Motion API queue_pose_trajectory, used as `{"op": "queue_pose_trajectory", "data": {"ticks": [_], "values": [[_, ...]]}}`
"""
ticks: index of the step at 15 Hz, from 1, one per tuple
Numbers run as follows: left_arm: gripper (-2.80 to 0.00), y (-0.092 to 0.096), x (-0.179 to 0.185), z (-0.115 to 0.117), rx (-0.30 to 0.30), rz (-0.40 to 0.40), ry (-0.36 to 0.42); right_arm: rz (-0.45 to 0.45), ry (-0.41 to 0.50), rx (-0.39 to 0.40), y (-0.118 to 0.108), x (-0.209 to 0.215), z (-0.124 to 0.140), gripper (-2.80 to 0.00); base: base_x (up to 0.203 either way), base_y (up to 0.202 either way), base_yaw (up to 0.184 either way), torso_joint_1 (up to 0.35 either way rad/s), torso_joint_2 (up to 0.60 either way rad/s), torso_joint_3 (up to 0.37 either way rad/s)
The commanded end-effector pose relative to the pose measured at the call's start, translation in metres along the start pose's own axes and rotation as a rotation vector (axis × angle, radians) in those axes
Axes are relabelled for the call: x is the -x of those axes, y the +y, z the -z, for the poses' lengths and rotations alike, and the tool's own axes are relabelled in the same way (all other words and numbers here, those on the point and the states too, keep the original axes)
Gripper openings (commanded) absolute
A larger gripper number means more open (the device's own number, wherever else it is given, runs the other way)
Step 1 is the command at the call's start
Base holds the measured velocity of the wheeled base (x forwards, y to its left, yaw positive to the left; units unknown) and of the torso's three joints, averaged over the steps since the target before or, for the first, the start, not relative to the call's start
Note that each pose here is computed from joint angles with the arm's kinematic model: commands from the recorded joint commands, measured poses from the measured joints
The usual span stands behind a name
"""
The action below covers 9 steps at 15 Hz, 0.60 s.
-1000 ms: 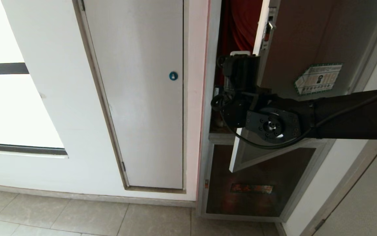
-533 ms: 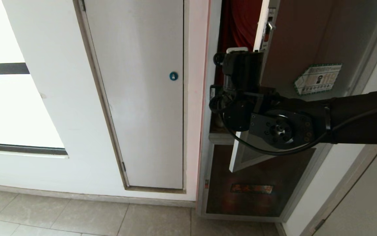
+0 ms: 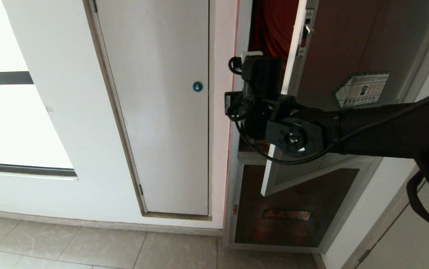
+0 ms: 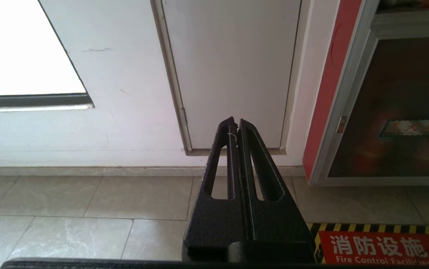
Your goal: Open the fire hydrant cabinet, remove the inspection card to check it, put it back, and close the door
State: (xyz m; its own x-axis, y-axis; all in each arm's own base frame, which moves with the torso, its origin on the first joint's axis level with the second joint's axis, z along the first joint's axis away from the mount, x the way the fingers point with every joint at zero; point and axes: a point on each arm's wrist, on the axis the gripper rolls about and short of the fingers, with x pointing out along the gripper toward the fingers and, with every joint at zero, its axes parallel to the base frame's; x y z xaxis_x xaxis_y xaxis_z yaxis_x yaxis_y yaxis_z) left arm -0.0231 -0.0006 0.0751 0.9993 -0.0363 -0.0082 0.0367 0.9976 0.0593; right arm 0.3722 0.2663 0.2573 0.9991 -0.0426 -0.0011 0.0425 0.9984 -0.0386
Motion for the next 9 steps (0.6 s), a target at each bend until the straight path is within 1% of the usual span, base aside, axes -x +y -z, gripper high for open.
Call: {"op": "queue_pose_trajectory", "data": {"ticks": [1, 4, 7, 9], "values": [[-2.80, 0.000, 0.000, 0.000, 0.000, -0.001, 0.001, 0.020, 0.018, 0.016, 0.004, -0.017, 0.015, -2.80, 0.000, 0.000, 0.000, 0.000, 0.00, 0.000], [-2.80, 0.000, 0.000, 0.000, 0.000, -0.001, 0.001, 0.092, 0.045, 0.014, -0.014, -0.039, 0.032, -2.80, 0.000, 0.000, 0.000, 0.000, 0.00, 0.000], [-2.80, 0.000, 0.000, 0.000, 0.000, 0.001, 0.002, 0.177, 0.054, -0.028, -0.030, -0.046, 0.035, -2.80, 0.000, 0.000, 0.000, 0.000, 0.00, 0.000], [-2.80, 0.000, 0.000, 0.000, 0.000, -0.001, 0.002, 0.187, 0.071, -0.041, -0.036, -0.040, 0.036, -2.80, 0.000, 0.000, 0.000, 0.000, 0.00, 0.000]]}}
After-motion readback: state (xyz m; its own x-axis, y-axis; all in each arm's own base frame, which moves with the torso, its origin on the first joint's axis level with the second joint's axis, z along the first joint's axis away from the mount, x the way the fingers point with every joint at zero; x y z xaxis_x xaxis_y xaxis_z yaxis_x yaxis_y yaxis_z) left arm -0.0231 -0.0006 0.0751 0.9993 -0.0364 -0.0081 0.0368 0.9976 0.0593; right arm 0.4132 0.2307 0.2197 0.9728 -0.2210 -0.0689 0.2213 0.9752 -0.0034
